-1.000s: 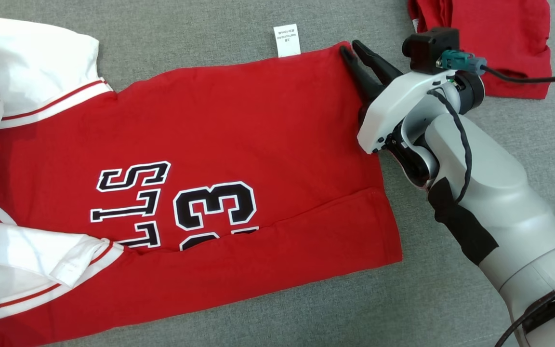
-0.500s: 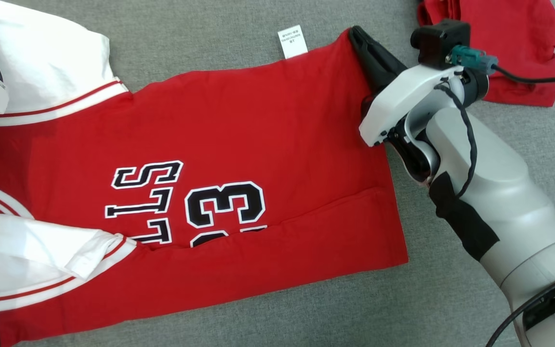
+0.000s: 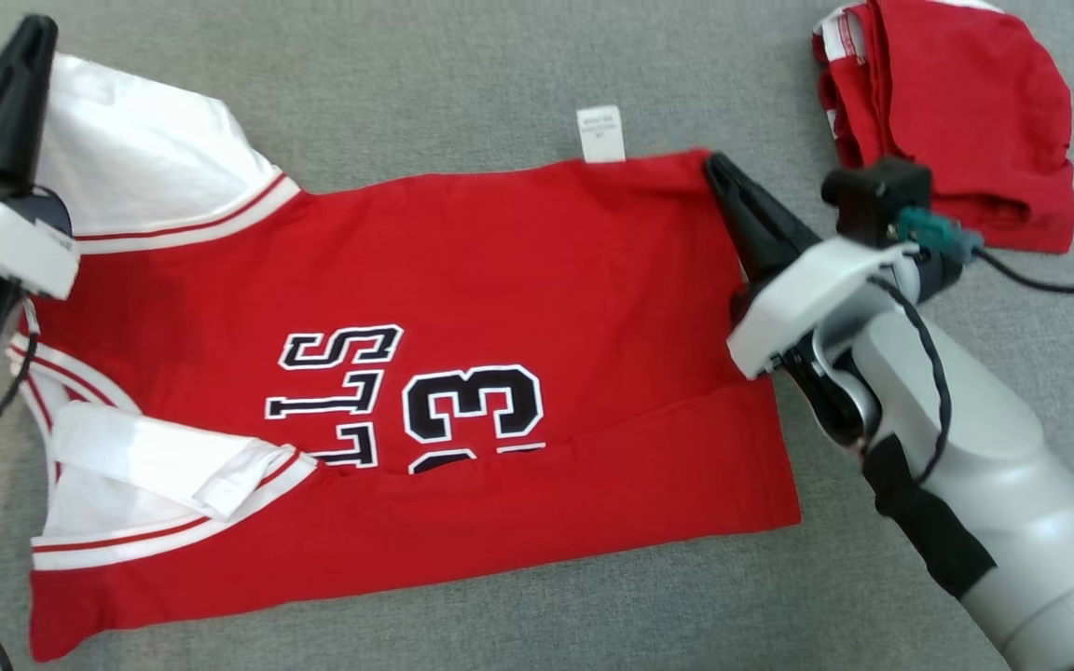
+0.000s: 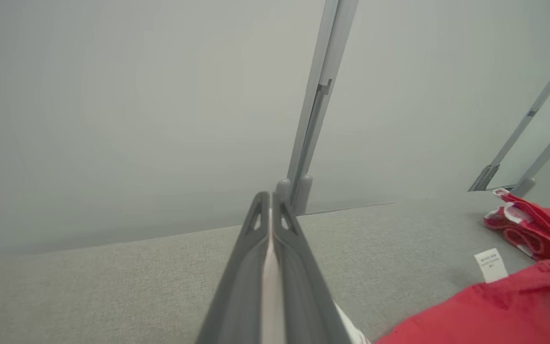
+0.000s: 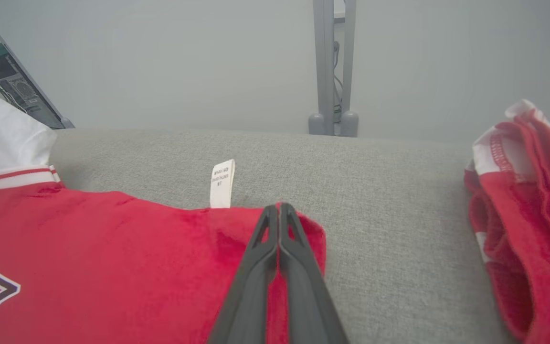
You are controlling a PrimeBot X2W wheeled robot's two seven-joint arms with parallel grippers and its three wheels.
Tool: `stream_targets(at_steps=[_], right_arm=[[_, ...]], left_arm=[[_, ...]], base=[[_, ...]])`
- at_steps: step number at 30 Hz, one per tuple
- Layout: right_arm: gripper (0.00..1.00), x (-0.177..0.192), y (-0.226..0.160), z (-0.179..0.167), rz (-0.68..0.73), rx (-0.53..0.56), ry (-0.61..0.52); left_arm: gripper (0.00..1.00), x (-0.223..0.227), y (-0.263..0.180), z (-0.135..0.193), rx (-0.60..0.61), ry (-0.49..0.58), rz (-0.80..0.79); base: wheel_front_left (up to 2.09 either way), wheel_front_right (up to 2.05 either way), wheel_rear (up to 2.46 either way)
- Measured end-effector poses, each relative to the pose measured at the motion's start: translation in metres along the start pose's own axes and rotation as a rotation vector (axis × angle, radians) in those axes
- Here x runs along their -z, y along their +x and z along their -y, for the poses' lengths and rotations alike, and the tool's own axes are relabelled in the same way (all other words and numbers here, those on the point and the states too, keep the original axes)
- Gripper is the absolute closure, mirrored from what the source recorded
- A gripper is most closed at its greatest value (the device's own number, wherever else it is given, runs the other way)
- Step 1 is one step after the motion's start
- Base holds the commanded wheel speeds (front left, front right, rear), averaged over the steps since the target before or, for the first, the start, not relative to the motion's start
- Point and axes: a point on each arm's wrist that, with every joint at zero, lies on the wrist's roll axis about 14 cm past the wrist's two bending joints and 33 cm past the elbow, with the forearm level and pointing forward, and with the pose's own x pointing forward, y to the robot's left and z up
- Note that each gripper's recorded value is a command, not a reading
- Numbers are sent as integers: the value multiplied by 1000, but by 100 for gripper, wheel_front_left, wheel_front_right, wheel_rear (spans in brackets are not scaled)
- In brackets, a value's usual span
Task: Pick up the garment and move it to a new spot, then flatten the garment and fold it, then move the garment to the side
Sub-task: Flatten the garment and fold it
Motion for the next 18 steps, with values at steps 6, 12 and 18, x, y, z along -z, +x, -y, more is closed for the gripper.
stream_targets(at_steps=[6, 12, 18], right_arm=[[100, 6, -21, -2, 1, -2, 39], [100, 14, -41, 5, -22, 10, 52], [100, 19, -52, 5, -42, 12, 65]], left_arm=[[100, -11, -33, 2, -20, -43, 56], [100, -7, -75, -1, -66, -89, 83], [100, 9, -111, 14, -81, -134, 75]], base=[[0, 0, 0], [0, 0, 0], [0, 0, 0]])
